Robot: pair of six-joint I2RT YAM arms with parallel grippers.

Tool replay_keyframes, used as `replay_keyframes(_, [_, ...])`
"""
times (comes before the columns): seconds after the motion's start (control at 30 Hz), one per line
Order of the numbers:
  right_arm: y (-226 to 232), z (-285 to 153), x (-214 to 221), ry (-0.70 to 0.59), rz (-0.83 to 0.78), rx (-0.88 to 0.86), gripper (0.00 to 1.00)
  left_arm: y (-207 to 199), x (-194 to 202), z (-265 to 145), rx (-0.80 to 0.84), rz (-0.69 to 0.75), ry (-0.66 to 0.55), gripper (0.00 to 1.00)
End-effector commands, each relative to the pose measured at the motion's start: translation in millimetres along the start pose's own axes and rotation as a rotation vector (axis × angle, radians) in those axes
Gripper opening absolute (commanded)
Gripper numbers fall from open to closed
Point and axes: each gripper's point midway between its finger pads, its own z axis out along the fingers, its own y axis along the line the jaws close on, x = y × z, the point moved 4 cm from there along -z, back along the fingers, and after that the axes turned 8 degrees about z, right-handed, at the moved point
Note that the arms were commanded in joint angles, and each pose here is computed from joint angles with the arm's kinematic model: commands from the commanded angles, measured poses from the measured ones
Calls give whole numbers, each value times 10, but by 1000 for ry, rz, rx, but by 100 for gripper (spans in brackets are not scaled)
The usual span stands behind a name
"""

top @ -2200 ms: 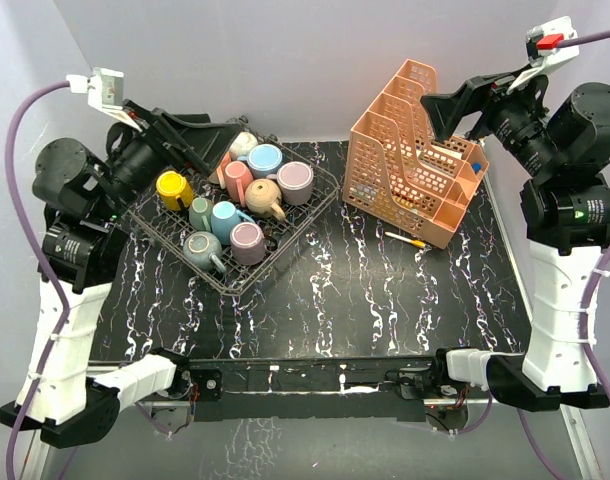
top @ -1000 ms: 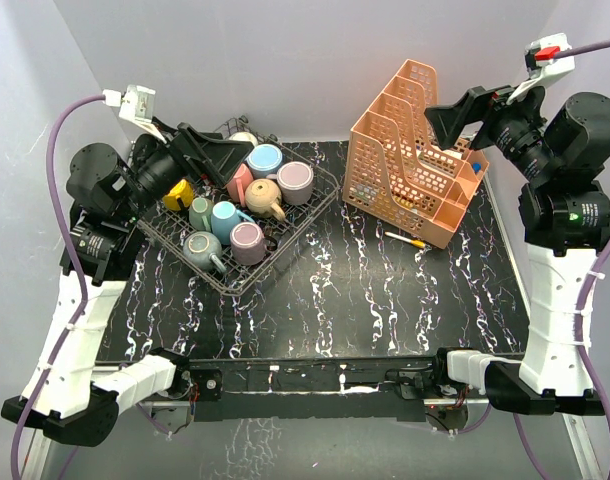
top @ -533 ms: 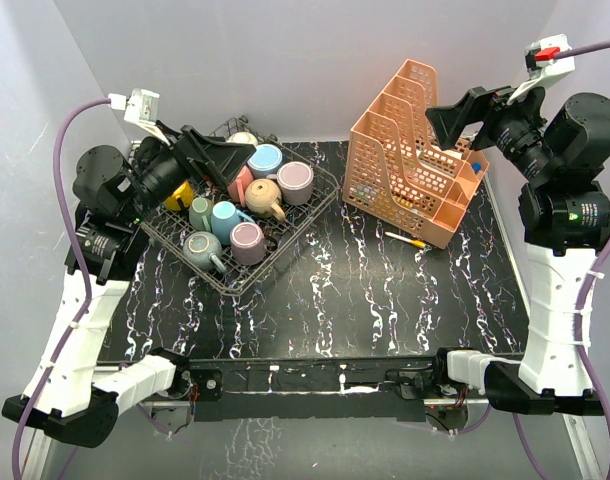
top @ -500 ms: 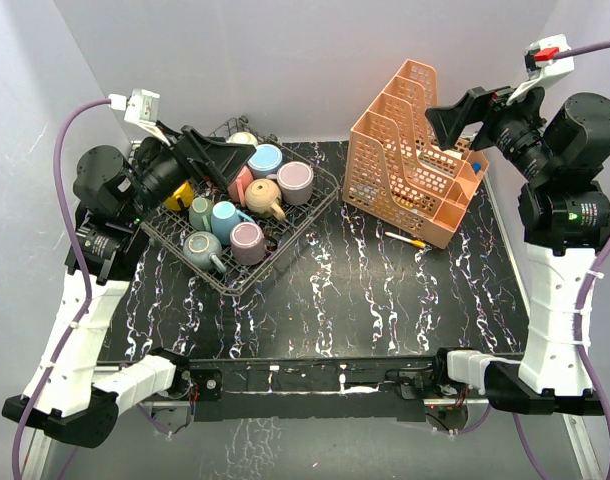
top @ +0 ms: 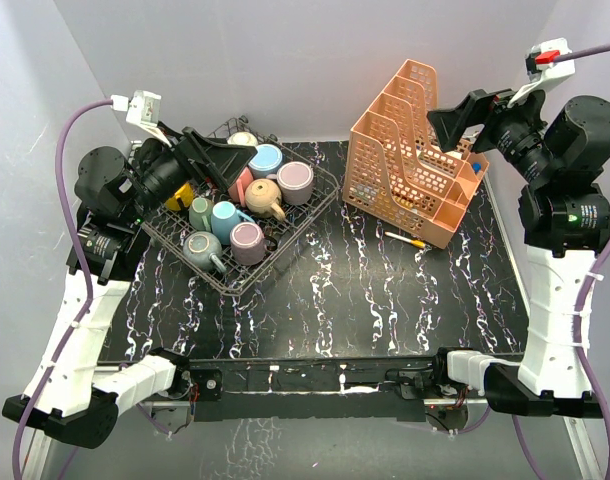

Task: Load the cups into the dish rack
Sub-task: Reset both arms

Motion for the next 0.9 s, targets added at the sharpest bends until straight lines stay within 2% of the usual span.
replay_keyframes(0.0, [25, -48, -120, -54, -31, -2, 99, -70, -78, -47, 33, 13, -32, 97])
replay_keyframes(0.87, [-10, -46, -90, -48, -29, 7, 99, -47, -22, -20, 38, 5, -20, 97])
